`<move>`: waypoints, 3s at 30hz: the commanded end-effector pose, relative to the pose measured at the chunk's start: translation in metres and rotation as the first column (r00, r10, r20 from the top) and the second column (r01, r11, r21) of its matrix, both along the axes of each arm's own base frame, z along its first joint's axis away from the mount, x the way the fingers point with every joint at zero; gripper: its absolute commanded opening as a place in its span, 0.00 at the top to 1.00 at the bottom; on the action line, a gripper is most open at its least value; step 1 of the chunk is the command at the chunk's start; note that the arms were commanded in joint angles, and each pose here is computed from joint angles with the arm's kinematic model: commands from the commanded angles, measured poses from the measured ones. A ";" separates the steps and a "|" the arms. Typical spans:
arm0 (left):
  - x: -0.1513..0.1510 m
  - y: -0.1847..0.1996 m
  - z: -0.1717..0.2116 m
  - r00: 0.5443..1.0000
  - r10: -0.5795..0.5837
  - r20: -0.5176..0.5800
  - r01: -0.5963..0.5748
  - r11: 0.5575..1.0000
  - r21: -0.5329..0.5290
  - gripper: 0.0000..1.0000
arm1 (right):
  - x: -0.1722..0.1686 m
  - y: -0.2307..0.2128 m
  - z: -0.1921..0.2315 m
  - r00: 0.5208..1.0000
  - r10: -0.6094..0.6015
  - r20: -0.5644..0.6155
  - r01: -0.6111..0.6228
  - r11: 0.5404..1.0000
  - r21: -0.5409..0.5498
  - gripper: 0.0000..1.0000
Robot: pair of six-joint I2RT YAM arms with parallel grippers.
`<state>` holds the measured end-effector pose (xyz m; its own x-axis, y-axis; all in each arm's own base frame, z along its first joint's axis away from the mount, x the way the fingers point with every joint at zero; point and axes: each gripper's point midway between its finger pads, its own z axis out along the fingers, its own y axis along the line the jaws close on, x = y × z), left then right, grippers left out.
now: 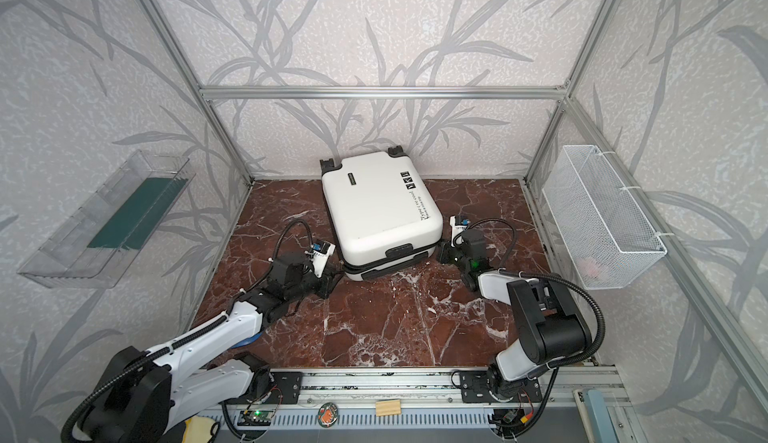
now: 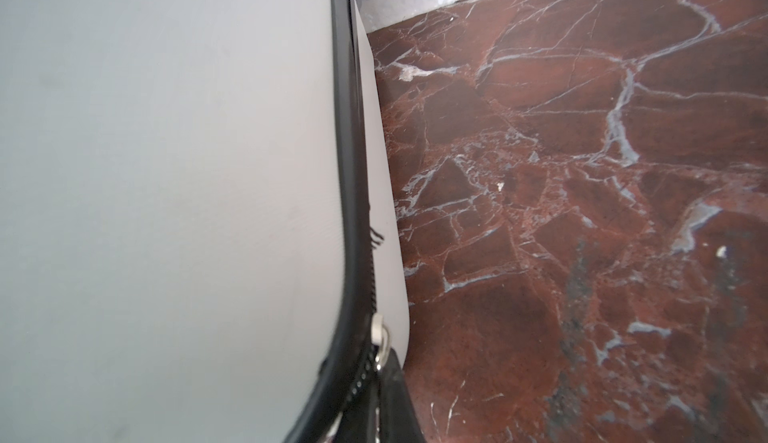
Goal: Pack the luggage
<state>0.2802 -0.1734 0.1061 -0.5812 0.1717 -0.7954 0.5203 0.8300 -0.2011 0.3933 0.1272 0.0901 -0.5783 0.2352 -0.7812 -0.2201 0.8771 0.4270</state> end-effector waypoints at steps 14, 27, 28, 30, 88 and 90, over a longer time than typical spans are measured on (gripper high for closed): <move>0.009 -0.005 0.010 0.998 -0.013 0.054 0.014 1.000 -0.011 0.85 | 0.006 -0.004 -0.002 1.000 -0.023 -0.004 0.023 1.000 0.004 1.00; 0.003 0.002 0.023 0.996 0.011 0.084 -0.009 1.000 -0.024 1.00 | 0.006 -0.003 -0.003 1.000 -0.016 -0.007 0.016 1.000 0.005 1.00; 0.003 0.003 0.025 0.996 0.018 0.089 -0.015 1.000 -0.026 1.00 | 0.006 -0.002 -0.003 1.000 -0.011 -0.006 0.011 1.000 0.006 1.00; 0.002 0.006 0.027 0.995 0.035 0.096 -0.032 0.999 -0.028 1.00 | 0.006 0.000 -0.002 1.000 -0.001 -0.003 0.001 1.000 0.012 1.00; 0.026 0.020 0.028 0.976 0.123 0.181 -0.130 0.991 0.032 1.00 | -0.129 0.074 0.025 0.936 0.341 0.088 -0.306 0.911 -0.278 1.00; 0.027 0.020 0.028 0.976 0.123 0.181 -0.131 0.991 0.032 1.00 | -0.134 0.077 0.023 0.930 0.367 0.027 -0.345 0.896 -0.281 1.00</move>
